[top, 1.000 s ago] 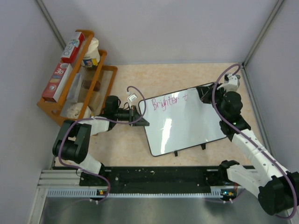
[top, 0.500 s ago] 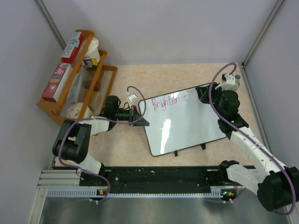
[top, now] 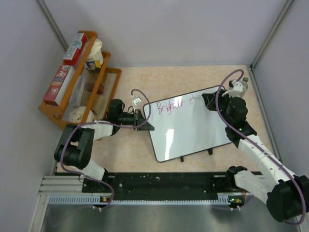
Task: Write a sentence on the whiteboard
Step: Write with the whiteboard marker on the whiteboard.
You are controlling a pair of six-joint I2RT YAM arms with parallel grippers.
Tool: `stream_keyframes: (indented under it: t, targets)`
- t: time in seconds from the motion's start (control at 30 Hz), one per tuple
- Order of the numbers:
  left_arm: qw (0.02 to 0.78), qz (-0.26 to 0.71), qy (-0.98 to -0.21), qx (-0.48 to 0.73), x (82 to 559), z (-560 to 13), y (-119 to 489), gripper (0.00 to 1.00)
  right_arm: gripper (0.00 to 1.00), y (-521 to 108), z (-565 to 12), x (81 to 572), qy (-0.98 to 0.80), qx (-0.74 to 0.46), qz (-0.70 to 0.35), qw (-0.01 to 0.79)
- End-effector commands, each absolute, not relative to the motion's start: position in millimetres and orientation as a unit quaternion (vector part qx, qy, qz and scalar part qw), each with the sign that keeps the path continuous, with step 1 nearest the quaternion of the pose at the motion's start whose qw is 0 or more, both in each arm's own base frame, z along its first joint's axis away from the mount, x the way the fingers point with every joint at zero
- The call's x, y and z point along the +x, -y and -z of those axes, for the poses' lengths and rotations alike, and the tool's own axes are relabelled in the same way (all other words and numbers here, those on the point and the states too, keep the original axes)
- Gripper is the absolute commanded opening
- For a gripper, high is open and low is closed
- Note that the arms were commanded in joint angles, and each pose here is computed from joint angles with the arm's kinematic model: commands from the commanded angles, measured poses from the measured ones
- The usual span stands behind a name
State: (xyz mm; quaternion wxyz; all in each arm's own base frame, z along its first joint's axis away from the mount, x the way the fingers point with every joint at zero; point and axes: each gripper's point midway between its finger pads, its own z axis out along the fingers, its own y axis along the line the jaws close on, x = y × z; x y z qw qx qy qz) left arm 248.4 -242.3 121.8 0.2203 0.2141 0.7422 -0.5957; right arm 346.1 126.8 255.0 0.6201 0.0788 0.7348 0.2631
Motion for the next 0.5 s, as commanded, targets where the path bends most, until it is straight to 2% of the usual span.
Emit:
stream_keyframes:
  t: [0.0,0.47]
  targets:
    - [0.273,0.549,-0.741,0.272,250.6,-95.1,243.1,0.0,0.0,-121.7,-245.1,339.1,-0.741,0.079,-0.255,0.616]
    - [0.274,0.549,-0.742,0.272,250.8,-94.9,243.0,0.0,0.0,-124.0,-230.2,321.4,-0.751,0.07,-0.268,0.6]
